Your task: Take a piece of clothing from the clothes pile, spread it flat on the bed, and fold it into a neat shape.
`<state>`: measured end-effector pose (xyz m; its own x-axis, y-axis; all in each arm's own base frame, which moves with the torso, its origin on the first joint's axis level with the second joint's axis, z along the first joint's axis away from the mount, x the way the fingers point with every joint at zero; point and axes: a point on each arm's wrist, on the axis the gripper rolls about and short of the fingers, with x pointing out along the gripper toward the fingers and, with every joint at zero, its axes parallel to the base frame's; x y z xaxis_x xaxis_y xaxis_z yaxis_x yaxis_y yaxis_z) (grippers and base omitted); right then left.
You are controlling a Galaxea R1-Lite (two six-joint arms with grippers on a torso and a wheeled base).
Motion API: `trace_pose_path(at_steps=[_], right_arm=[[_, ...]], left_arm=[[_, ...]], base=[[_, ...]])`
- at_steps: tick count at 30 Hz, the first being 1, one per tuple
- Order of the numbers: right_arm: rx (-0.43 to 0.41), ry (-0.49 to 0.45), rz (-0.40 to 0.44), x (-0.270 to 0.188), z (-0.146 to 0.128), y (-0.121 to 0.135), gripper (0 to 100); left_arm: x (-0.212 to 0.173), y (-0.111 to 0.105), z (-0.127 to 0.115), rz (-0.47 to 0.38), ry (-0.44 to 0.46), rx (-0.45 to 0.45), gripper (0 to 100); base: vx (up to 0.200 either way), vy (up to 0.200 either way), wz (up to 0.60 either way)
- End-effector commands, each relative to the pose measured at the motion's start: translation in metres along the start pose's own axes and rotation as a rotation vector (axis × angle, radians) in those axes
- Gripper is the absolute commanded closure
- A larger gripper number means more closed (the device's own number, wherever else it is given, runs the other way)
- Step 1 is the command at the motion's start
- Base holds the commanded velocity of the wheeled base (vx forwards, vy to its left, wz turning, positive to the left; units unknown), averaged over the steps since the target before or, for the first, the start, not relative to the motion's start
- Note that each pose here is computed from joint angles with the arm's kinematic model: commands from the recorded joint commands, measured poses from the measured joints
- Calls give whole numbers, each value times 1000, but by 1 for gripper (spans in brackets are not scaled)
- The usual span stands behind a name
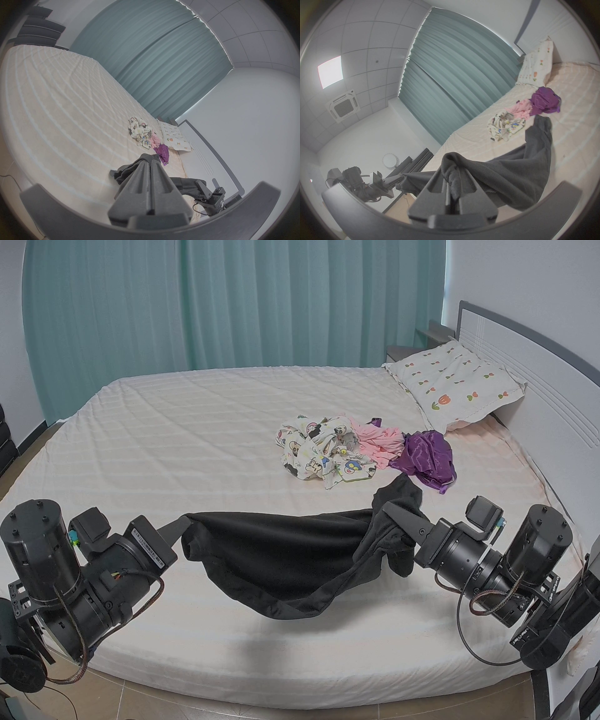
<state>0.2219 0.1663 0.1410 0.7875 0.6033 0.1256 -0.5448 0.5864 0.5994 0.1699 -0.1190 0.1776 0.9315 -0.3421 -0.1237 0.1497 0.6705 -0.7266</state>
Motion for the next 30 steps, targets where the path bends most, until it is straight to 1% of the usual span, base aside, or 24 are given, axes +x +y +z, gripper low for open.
trace_pose_path(at_steps=[1,12,30], right_arm=[[-33,-34,44,3,6,10,100],[-32,-15,41,-1,2,10,100],[-29,-21,47,1,3,11,100]], left_arm=[[-1,0,6,-1,-23,-8,100],[-10,-4,12,-30,-50,-14,100],[-9,-2,15,-23,-60,-7,100]], base=[[0,200,0],[0,200,0],[0,200,0]])
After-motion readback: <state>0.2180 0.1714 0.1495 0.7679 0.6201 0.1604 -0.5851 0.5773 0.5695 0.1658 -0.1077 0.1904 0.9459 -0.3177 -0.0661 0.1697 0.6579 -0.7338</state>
